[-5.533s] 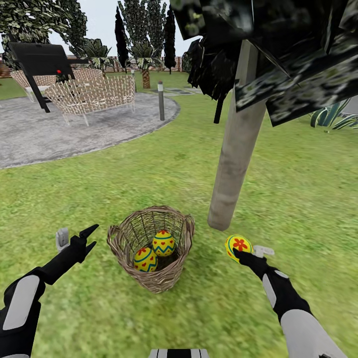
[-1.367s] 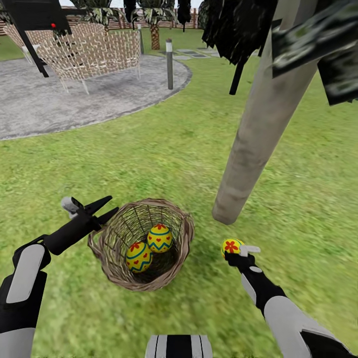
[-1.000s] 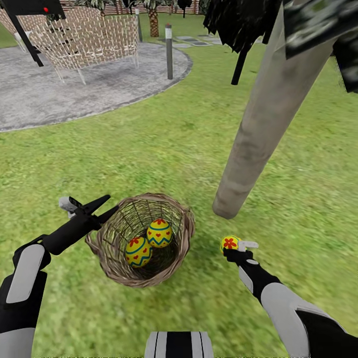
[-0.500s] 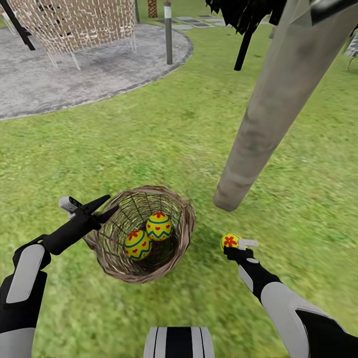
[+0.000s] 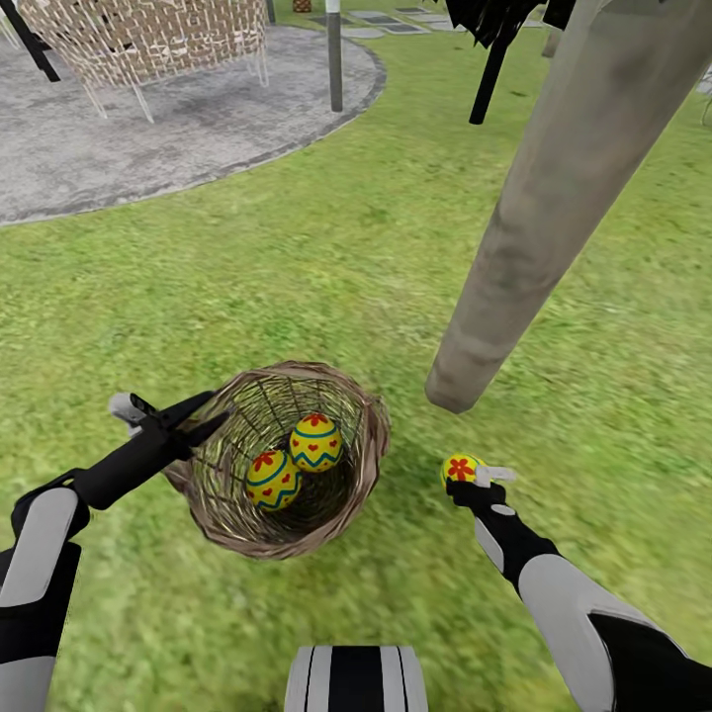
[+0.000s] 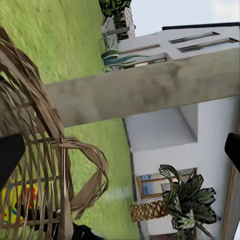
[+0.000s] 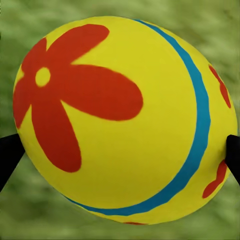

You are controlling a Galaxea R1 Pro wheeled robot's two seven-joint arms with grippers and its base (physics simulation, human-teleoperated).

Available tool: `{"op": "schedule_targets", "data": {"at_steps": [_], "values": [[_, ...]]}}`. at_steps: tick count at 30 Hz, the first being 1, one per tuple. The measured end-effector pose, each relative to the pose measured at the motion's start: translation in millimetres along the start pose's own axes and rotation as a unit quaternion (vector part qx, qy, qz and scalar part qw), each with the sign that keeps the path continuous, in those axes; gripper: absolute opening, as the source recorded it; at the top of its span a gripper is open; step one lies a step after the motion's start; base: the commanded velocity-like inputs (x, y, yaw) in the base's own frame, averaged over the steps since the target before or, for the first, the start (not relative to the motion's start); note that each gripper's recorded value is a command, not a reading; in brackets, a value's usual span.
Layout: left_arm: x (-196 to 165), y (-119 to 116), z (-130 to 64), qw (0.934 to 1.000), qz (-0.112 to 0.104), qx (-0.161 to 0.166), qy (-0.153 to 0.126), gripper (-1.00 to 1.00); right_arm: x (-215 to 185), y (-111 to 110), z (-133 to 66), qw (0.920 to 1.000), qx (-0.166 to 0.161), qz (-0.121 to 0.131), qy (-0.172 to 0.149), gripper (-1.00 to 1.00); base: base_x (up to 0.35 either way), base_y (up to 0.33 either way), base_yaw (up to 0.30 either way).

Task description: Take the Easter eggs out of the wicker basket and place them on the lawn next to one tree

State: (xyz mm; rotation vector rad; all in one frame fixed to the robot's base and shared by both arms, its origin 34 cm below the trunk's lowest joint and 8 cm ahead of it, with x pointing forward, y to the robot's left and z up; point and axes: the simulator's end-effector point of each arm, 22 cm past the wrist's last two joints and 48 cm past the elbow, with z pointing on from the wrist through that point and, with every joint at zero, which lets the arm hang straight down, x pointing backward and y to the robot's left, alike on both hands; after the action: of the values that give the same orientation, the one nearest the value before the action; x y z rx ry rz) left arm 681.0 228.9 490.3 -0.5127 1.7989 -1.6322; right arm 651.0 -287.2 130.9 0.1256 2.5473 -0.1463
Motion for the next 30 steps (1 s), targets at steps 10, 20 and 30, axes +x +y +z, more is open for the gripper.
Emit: {"op": "schedule_targets", "data": {"at_steps": [10,20,30], "values": [[-16,-24,-18.9,0.9989,0.026,0.036,0.01,1.0,4,-2,-0.1,1.0,0.003,-0.002,0.007,-1.0,0.0,0.0,0.0],[-18,-41,-28.0,0.9969,0.032,0.07,0.014,1.0,3,-4,0.2,0.9997,0.006,-0.002,0.025,-1.0,0.0,0.0,0.0],[-22,-45,-31.4,0.9962,0.034,0.079,0.009,1.0,3,-4,0.2,0.9997,0.007,0.0,0.025,-1.0,0.0,0.0,0.0]]}}
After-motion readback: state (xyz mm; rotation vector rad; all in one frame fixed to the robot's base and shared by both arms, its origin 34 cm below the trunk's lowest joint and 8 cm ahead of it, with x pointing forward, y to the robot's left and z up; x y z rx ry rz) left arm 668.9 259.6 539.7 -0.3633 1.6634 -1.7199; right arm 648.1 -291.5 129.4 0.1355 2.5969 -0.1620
